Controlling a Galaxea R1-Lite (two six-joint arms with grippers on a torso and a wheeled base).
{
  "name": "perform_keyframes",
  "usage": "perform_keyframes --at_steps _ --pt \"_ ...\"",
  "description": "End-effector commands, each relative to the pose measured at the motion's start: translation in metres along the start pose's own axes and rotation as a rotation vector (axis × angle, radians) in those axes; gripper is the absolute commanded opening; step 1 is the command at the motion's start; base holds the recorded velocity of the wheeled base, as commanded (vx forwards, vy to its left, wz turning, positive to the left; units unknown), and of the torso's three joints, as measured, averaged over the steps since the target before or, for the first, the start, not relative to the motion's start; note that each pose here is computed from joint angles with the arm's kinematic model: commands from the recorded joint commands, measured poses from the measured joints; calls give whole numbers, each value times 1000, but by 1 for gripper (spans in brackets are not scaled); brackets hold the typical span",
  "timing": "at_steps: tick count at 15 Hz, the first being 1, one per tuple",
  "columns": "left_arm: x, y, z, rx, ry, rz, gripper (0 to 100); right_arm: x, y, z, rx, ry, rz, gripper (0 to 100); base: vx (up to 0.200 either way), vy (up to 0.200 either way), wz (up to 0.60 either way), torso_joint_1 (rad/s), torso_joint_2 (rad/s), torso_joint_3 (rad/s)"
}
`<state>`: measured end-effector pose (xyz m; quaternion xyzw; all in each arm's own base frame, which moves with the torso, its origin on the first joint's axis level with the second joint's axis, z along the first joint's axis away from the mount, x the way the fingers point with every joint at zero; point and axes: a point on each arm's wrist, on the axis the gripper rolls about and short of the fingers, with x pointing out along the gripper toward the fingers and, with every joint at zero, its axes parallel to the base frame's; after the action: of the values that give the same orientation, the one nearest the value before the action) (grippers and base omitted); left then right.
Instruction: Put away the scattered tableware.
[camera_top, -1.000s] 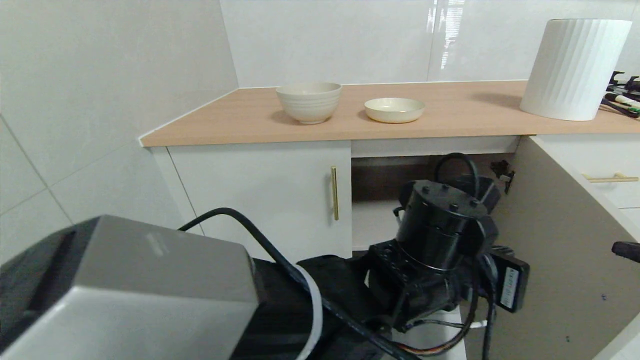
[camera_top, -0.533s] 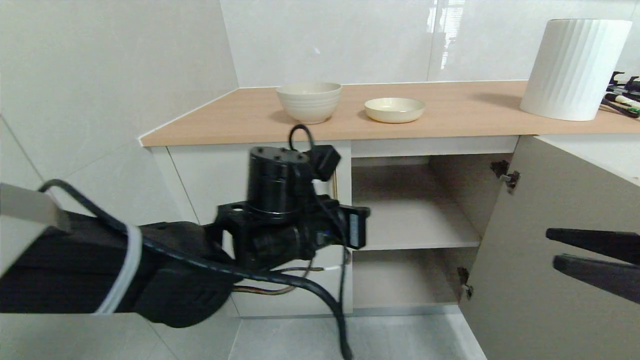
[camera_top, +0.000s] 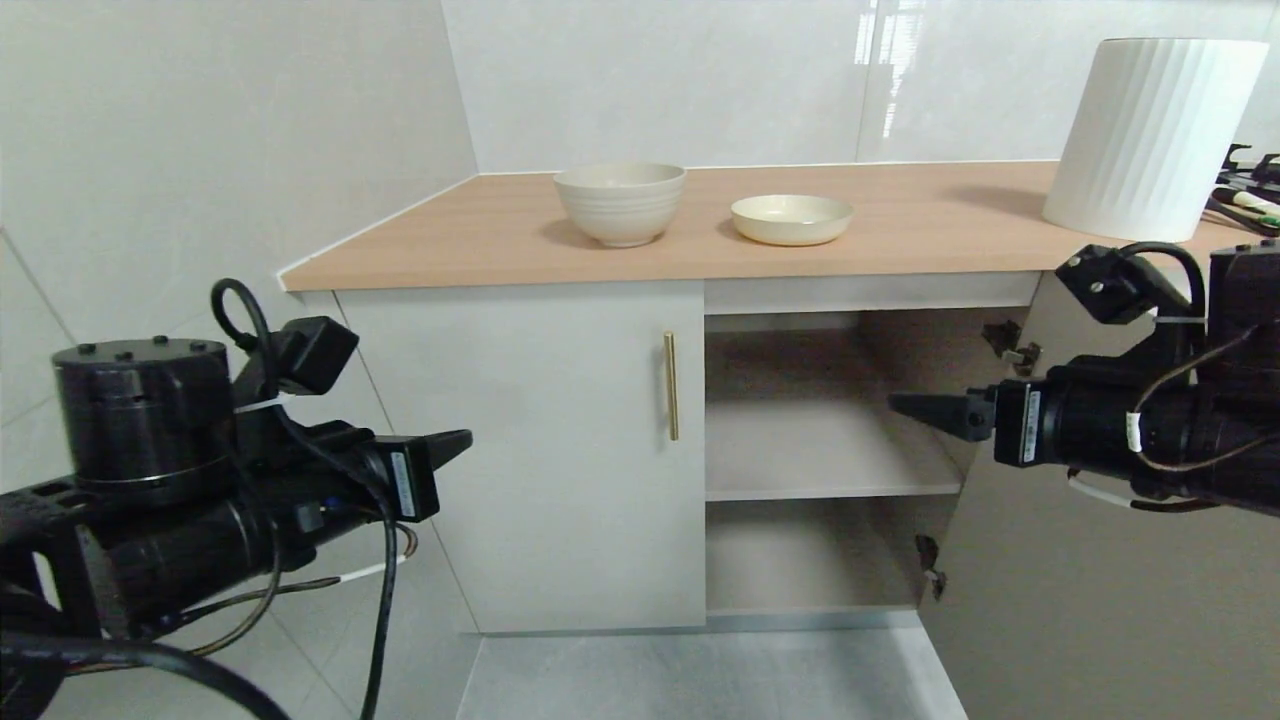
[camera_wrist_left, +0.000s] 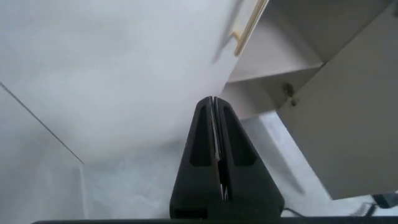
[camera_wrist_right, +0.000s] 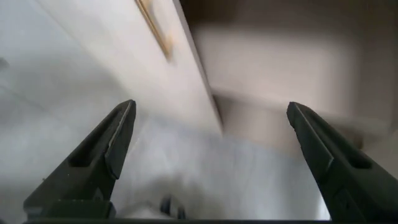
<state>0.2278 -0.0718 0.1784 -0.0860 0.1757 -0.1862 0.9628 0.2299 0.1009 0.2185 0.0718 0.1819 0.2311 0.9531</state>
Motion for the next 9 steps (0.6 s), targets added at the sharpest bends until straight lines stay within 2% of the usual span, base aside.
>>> perform_keyframes --at_steps 1,2,3,4,6,9 --pt "-21 3 11 13 -70 5 0 1 1 -9 6 53 -3 100 0 0 0 0 0 0" --pt "-22 3 10 13 -57 5 0 -1 1 -11 9 87 -10 100 0 0 0 0 0 0" --pt "-22 3 9 11 -44 7 0 -2 2 -10 8 83 -9 100 0 0 0 0 0 0" --pt "-20 4 8 9 -32 10 100 -2 2 -10 8 83 -9 100 0 0 0 0 0 0" --pt "-19 4 6 9 -24 -17 100 -5 2 -8 7 71 -13 100 0 0 0 0 0 0" --pt "-26 0 6 16 -17 -115 100 -20 5 -1 4 37 -6 100 0 0 0 0 0 0"
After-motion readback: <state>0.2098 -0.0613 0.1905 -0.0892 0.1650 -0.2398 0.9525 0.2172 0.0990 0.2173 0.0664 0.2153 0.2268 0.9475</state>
